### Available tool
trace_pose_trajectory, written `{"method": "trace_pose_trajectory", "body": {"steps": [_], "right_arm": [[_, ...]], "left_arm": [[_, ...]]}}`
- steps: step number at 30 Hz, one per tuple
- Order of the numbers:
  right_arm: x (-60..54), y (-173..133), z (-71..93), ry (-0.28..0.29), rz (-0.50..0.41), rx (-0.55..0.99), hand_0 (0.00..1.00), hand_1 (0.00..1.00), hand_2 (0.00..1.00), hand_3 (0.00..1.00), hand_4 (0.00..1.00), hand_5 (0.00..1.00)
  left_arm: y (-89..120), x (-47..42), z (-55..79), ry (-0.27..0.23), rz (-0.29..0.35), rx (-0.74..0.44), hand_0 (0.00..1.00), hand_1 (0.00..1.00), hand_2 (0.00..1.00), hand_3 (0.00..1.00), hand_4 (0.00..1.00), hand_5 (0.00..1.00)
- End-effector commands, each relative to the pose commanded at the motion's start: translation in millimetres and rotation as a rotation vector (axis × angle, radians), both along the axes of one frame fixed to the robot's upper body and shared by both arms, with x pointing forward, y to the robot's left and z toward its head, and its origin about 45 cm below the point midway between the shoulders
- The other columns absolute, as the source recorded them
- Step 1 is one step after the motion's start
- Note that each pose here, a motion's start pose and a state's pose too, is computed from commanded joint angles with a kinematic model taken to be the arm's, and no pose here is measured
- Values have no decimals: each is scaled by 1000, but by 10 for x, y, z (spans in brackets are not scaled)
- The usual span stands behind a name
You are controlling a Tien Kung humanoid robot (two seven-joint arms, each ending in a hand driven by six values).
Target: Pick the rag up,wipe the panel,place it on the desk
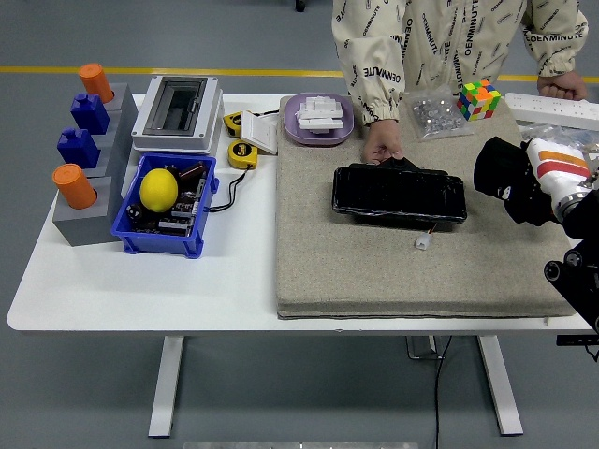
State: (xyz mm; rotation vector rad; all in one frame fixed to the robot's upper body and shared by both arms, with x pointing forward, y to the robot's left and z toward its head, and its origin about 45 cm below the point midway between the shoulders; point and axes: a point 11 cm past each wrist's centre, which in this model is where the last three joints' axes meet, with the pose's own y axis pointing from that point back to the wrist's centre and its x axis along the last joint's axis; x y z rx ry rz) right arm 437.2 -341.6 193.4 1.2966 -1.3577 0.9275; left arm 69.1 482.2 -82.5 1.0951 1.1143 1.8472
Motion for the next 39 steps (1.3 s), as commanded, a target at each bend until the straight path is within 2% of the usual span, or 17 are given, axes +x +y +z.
{"method": "trace_pose_trajectory", "body": {"steps": [7,13,20,33,37,39], "right_arm": [[0,-41,25,-5,-6,-5,328,445,493,514,872,271],[5,-107,67,-12,-19,-10,328,445,493,513,872,271],[-26,-238,80,-11,-41,-20,330,445,494,514,873,269],[-76,-304,19,3,-61,-10,328,445,494,514,871,272],[-81,-305,-12,33,-61,13,346,450,500,518,863,300],[-86,-299,-52,76,-57,37,346,450,500,518,863,300]], "left_arm": [[-21,25,-4,-6,-2,-4,612,640,654,562,627,437],[-9,-55,-14,11,3,-2,612,640,654,563,627,437],[-12,5,-5,-1,0,-2,612,640,654,562,627,436],[-1,-17,-3,3,-1,0,613,640,654,562,627,436],[-1,-11,-2,3,-2,0,613,640,654,562,627,437],[2,-20,-3,5,-2,1,613,640,654,562,627,437]]}}
